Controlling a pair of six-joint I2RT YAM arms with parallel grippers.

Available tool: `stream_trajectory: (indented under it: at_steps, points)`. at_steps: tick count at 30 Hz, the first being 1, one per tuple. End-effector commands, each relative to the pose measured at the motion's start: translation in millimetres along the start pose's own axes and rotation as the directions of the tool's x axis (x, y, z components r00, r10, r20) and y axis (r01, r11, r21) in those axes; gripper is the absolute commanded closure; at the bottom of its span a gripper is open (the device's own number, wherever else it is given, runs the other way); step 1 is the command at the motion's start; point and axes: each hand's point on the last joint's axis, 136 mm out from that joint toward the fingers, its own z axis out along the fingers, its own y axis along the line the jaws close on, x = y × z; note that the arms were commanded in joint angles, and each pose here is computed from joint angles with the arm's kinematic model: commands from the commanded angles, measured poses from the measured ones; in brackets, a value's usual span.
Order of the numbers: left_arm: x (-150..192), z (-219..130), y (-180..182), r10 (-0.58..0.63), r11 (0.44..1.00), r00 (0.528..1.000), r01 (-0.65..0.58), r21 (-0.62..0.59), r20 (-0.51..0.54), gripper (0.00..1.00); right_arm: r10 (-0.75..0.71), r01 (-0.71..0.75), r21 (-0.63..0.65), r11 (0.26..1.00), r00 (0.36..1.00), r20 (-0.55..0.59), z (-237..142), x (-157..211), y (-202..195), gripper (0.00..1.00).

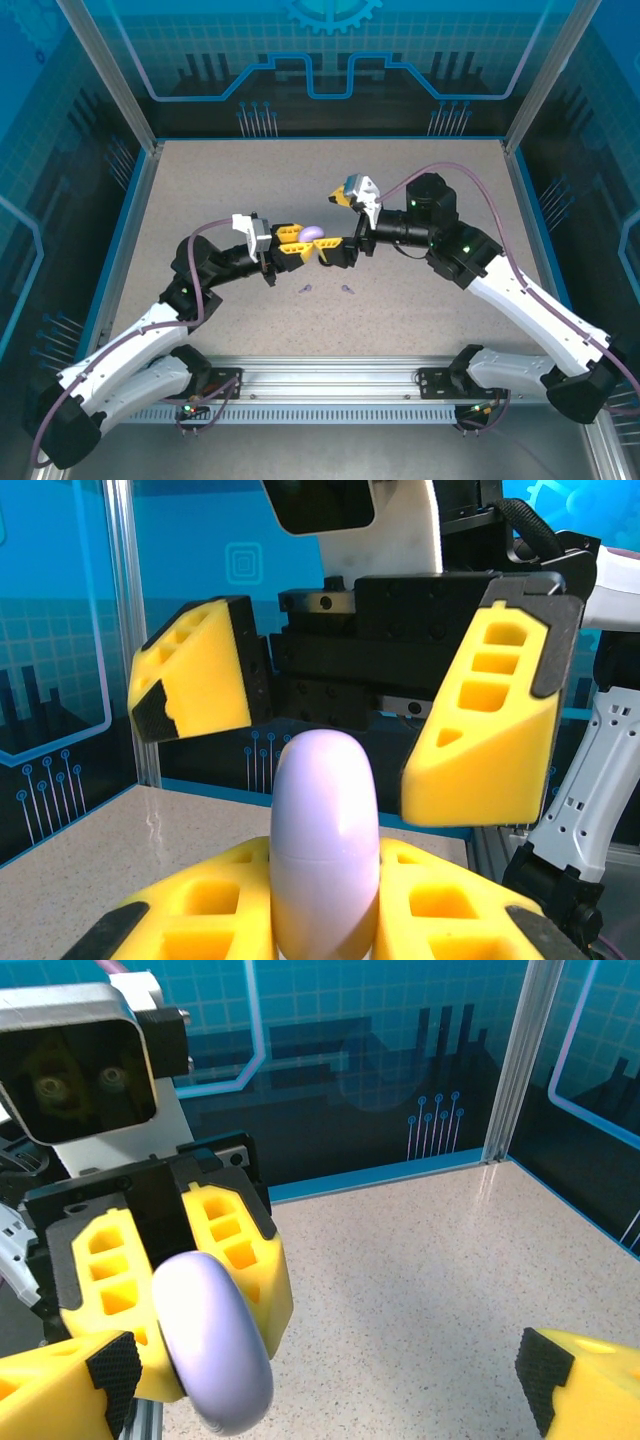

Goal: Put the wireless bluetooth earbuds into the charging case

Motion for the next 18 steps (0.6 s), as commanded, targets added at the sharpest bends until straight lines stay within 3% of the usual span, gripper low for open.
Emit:
stream_trajectory:
  at_steps: [1,18]
  points:
    - [-9.2,-0.9,-7.8,0.046,0.999,0.998,-0.047,0.025,0.033,0.94,-0.006,0.006,0.012,1.0,1.0,-0.01,3.5,-0.6,-4.0,0.0]
    - [-5.2,-1.0,-9.5,0.048,0.998,0.999,-0.048,0.035,0.021,0.94,-0.006,0.008,0.102,0.995,1.0,-0.011,1.6,-14.4,-30.8,0.0]
